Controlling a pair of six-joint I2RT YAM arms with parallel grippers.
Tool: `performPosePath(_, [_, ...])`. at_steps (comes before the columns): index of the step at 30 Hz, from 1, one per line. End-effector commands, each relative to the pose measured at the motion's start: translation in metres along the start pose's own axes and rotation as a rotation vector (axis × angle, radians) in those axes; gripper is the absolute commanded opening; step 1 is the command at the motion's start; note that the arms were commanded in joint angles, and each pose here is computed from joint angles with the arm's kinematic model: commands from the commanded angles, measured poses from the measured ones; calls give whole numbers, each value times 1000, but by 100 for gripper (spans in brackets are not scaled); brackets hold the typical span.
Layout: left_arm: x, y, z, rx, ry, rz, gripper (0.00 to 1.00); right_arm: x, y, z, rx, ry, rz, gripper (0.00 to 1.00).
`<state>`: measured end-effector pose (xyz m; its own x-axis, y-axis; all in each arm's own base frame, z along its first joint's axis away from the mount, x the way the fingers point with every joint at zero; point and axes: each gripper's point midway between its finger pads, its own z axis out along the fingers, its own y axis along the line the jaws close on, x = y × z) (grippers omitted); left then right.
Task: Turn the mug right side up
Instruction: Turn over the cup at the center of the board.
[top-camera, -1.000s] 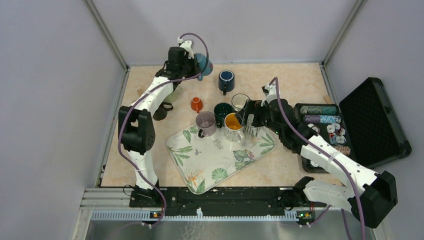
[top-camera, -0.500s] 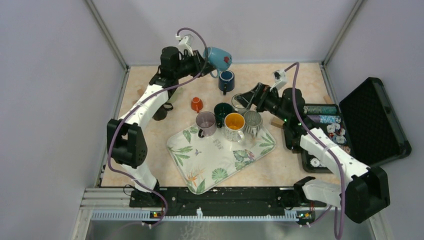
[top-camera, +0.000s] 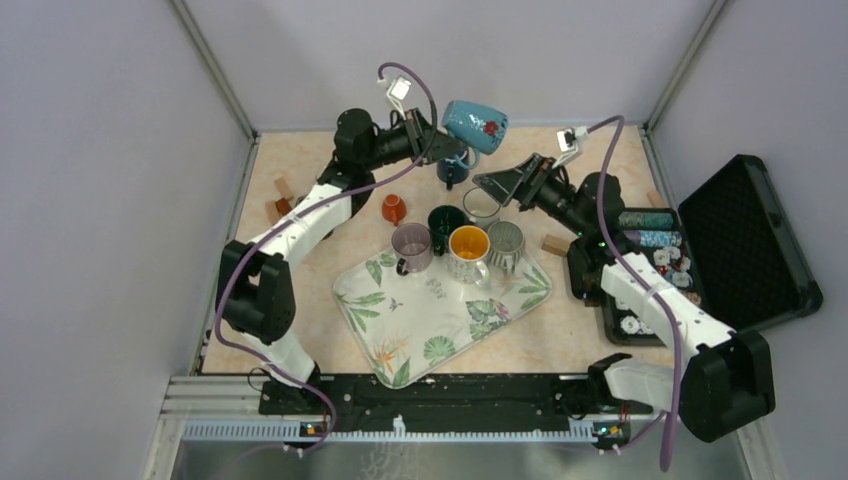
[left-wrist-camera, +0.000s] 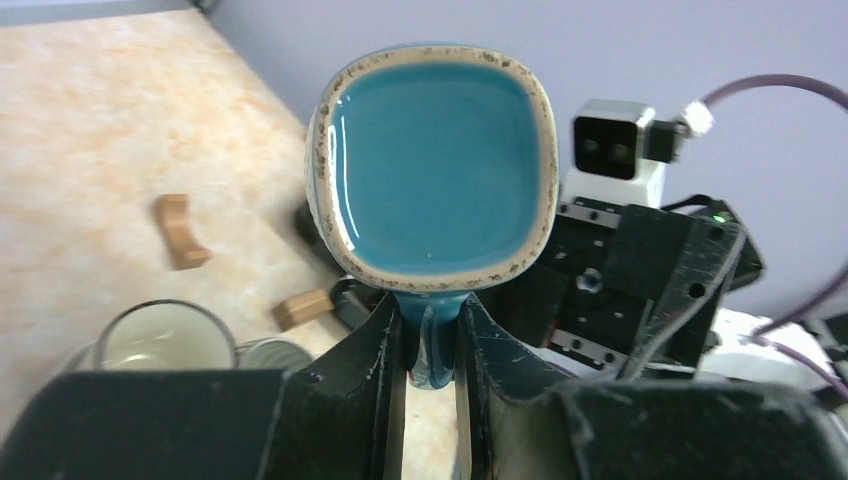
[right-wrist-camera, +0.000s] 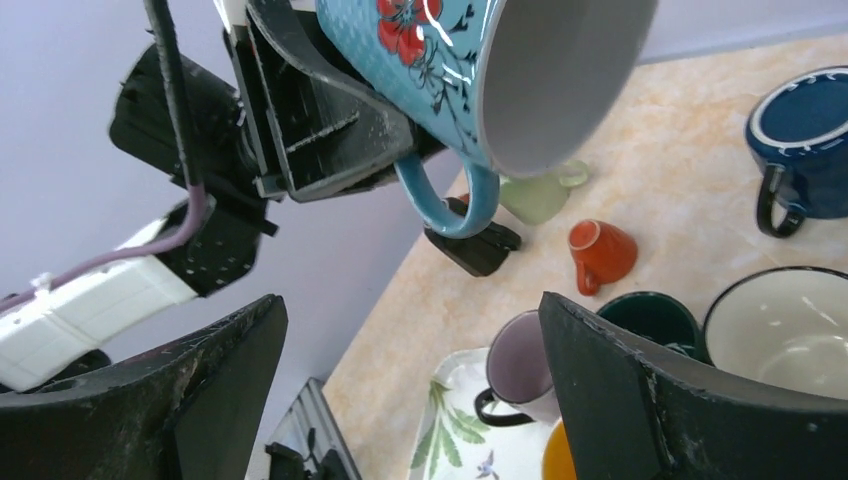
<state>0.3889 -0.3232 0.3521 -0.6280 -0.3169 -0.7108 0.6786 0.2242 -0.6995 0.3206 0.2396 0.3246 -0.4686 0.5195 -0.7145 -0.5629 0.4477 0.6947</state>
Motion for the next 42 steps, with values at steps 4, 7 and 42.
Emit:
performPosePath(4, [-23,-102,-4,308,-93,87,0,-21,29,-4,-145,-85,18,93])
performPosePath(7, [-19,-109,0,344,-89,71,0,-23,30,-6,-155,-99,31,90])
performPosePath(42, [15,-106,26,396,-30,-27,0,-41,46,-8,-229,-173,76,19])
